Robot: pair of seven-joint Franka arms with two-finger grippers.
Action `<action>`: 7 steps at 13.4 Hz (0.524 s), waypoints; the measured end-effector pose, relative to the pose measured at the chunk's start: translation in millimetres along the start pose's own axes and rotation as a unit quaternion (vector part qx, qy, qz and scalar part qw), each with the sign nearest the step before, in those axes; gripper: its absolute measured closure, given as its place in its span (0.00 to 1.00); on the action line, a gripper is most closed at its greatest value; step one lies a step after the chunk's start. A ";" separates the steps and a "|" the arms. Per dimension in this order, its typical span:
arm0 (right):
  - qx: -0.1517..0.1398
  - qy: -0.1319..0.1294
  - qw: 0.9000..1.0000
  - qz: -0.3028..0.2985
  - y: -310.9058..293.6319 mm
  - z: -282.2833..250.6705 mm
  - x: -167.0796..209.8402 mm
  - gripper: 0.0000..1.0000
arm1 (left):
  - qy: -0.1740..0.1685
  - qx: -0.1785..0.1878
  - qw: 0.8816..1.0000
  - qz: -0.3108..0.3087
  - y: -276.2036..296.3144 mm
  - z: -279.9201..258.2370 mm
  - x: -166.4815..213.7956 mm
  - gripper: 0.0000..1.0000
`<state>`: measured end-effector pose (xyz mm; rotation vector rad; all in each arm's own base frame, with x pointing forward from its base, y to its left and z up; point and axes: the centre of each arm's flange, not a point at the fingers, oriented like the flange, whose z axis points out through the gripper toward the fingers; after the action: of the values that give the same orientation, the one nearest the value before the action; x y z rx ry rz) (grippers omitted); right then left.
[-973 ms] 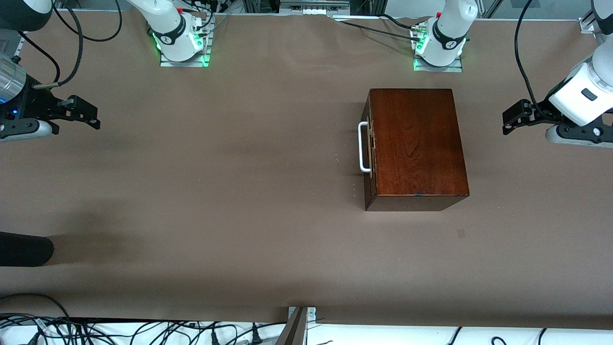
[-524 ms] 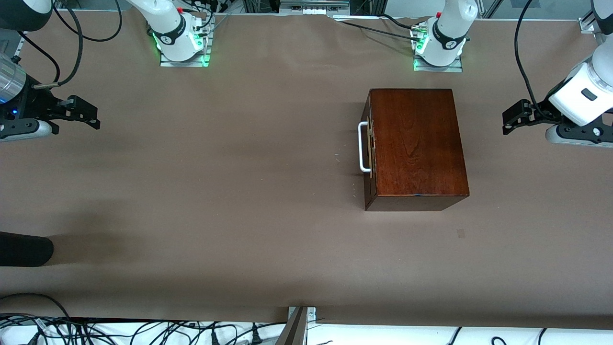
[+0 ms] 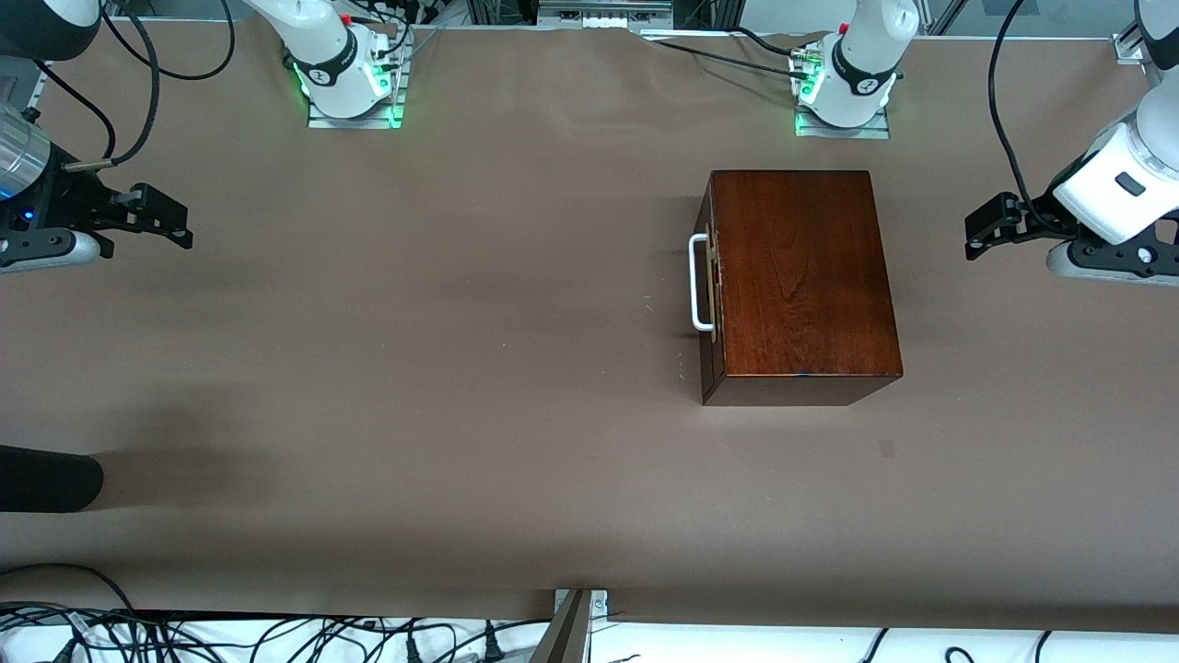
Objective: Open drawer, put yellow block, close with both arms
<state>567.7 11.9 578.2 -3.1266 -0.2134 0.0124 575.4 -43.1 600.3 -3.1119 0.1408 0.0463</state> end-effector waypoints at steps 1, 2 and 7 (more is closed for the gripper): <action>0.000 0.000 1.000 0.000 0.0 0.1 0.0 0.00 | 0.000 0.000 1.000 0.000 0.3 0.0 0.0 0.00; 0.000 0.000 1.000 0.000 0.0 0.2 0.1 0.00 | 0.000 0.000 1.000 0.000 0.4 0.1 0.0 0.00; 0.000 0.000 1.000 0.000 0.0 0.3 0.1 0.00 | 0.000 0.000 1.000 0.001 1.2 0.1 0.0 0.00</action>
<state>567.8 11.9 578.0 -3.1266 -0.2131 0.0133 575.3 -44.3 600.2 -3.1117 0.1439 0.0468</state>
